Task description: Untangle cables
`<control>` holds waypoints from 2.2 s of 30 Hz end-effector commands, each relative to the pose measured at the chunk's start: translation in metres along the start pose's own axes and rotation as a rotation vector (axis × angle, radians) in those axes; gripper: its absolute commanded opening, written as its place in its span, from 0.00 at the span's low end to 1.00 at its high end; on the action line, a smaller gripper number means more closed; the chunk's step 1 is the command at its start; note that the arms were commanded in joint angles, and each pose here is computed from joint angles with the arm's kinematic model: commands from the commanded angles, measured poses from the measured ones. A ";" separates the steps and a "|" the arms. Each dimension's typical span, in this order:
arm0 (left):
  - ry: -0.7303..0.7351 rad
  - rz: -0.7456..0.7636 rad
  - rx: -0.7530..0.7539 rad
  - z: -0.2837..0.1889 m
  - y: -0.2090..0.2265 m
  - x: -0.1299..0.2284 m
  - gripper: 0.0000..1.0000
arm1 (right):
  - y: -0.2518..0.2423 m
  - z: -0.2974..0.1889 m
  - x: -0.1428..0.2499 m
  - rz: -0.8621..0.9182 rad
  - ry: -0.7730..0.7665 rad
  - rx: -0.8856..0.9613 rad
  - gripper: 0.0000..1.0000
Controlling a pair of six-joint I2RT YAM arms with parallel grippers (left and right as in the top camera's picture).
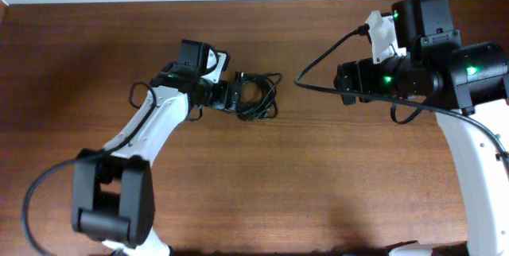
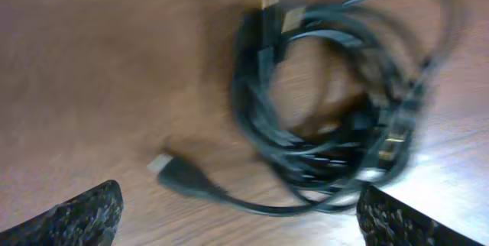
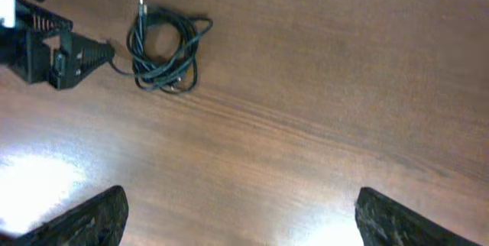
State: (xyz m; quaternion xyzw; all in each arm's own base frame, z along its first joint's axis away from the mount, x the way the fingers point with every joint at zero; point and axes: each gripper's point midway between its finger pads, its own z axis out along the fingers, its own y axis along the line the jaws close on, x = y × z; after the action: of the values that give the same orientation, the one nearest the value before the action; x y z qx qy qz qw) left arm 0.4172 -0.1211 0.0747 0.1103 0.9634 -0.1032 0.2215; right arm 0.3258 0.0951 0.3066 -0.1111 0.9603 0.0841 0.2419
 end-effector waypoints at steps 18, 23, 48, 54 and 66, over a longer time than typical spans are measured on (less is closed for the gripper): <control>-0.015 -0.067 -0.136 0.026 -0.003 -0.002 0.98 | -0.003 -0.002 0.013 0.013 0.055 0.017 0.88; 0.022 -0.070 -0.185 0.038 0.008 0.009 0.98 | -0.003 -0.002 0.014 0.014 0.059 0.017 0.87; -0.069 -0.188 0.042 -0.039 0.018 -0.027 0.98 | 0.022 0.028 -0.044 0.061 -0.117 -0.036 0.88; -0.288 -0.102 0.051 -0.171 -0.007 -0.049 0.98 | 0.033 0.122 -0.063 0.112 -0.027 -0.059 0.88; -0.600 -0.038 0.063 -0.341 -0.042 0.004 0.99 | 0.099 0.239 -0.055 0.012 0.051 -0.114 0.88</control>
State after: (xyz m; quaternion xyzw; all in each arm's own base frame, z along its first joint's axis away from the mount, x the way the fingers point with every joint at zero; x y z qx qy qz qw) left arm 0.2829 -0.0773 0.3674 0.0556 0.8633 -0.1624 0.4747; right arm 0.4582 0.2362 0.1634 -0.1126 0.9550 0.1388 0.2366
